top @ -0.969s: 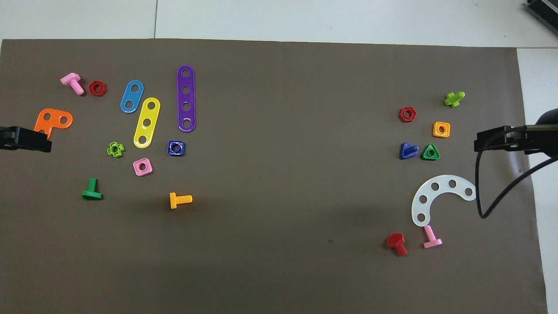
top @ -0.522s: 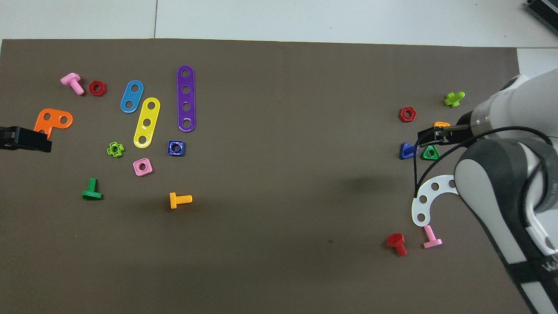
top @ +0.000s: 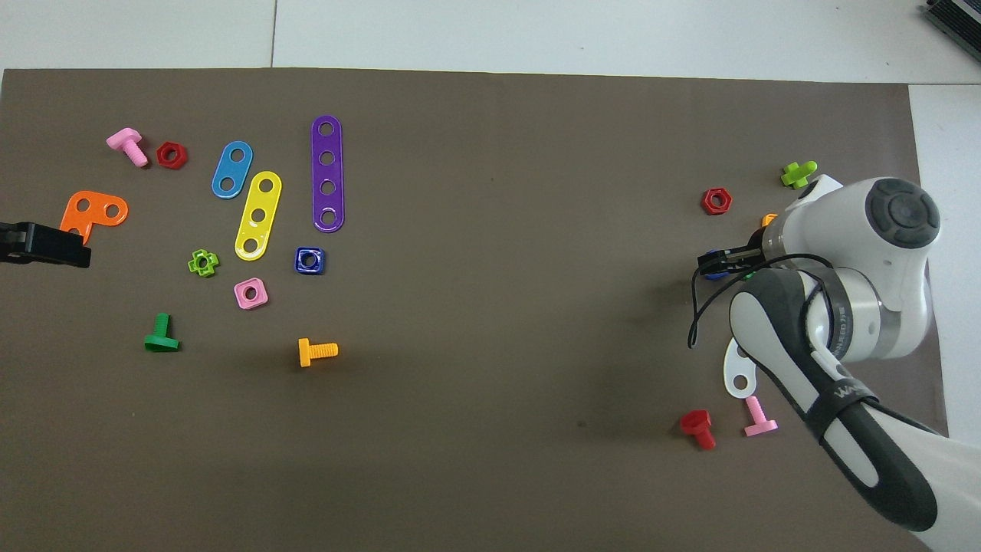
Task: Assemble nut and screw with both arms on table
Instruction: 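Reach the right gripper down to the blue triangular nut, then close the right gripper on the blue nut and lift it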
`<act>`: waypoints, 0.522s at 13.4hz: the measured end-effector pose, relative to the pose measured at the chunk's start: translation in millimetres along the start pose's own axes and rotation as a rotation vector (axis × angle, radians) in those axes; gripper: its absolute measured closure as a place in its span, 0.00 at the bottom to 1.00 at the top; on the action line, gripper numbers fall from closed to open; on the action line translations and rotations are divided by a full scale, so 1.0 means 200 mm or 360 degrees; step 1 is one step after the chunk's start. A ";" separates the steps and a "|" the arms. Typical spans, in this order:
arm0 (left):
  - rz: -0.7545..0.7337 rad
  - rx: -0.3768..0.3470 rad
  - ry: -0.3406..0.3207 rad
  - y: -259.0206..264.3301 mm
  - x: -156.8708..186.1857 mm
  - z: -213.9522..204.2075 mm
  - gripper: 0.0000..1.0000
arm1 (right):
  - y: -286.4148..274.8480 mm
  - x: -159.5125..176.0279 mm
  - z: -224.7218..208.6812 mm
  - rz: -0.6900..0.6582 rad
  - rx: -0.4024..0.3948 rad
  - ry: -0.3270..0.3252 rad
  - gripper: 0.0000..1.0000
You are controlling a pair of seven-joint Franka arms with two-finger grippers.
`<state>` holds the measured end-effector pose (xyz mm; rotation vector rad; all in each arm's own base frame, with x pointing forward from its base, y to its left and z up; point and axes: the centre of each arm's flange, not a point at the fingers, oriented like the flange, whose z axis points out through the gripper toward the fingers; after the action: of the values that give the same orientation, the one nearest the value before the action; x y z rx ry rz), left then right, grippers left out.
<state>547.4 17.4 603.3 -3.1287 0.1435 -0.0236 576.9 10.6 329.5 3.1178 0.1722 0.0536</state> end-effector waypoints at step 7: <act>0.0000 0.0000 0.0000 0.00 0.00 0.00 0.00 | 0.00 -0.04 0.11 0.0014 0.0014 0.0043 0.35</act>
<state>547.4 17.4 603.3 -3.1287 0.1435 -0.0236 569.6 8.4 307.0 3.1281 0.1597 0.0950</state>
